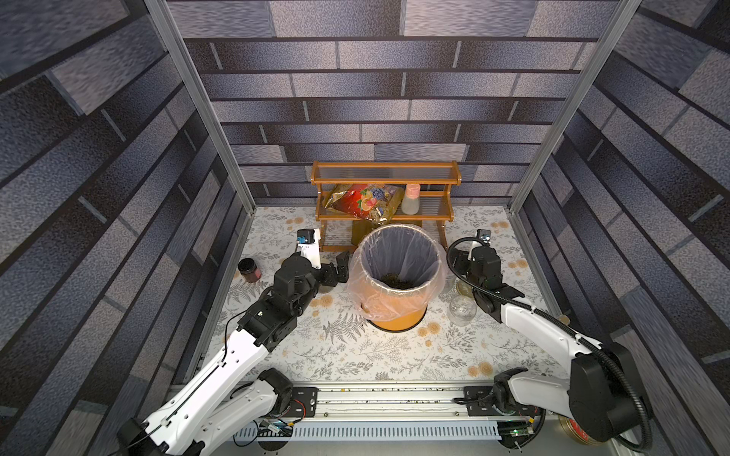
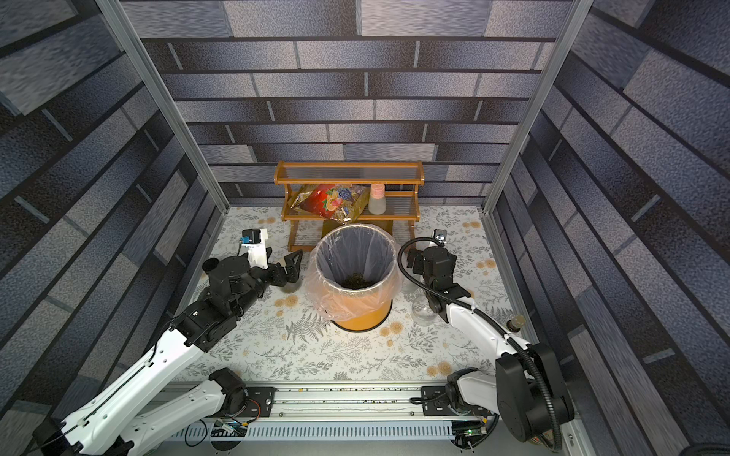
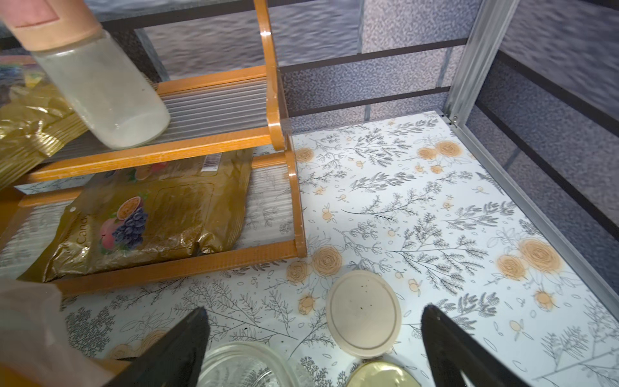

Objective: Empty moldy tea leaves from jars
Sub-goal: Place the jar at the center of the board, then move the jar to the center of the board.

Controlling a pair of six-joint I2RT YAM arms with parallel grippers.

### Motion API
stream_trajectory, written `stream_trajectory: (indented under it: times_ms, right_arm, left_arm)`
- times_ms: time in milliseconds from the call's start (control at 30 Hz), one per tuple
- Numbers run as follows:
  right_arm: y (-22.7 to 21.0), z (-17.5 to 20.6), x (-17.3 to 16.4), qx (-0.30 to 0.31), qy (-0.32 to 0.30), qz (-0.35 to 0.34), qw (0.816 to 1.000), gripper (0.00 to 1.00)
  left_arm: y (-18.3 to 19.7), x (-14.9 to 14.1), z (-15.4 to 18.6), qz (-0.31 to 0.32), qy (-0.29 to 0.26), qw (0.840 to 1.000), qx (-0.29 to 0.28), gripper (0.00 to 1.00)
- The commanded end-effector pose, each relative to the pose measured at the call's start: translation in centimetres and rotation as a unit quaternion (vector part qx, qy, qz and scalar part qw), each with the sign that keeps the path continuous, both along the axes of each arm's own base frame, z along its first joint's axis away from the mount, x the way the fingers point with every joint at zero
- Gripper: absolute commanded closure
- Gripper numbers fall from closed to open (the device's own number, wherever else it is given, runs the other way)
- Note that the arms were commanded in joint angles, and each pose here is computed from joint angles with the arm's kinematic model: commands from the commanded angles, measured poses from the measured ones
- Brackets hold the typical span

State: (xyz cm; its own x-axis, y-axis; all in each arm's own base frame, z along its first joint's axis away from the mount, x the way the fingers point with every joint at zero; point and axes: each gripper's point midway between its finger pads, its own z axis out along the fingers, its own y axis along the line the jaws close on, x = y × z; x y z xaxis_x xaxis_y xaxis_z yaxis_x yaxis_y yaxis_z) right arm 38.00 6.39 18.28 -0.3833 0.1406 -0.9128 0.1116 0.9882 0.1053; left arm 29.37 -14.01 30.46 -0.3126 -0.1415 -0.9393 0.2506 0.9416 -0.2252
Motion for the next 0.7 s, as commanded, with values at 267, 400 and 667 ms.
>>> stream_trajectory:
  times_ms: [267, 400, 667]
  right_arm:
    - [-2.5, 5.8, -1.9, 0.038, -0.002, -0.052, 0.998, 0.0]
    - [-2.5, 9.0, -3.5, 0.057, -0.026, -0.039, 0.997, 0.0]
    - [-0.3, 12.5, -6.2, 0.095, -0.037, 0.04, 0.994, 0.0]
  left_arm:
    - [4.4, 1.7, -5.6, 0.101, 0.107, 0.989, 0.002, 0.0]
    - [4.8, 2.4, -8.1, 0.11, 0.13, 0.985, 0.003, 0.0]
    - [4.8, 4.8, -11.9, 0.111, 0.179, 0.976, 0.051, 0.0]
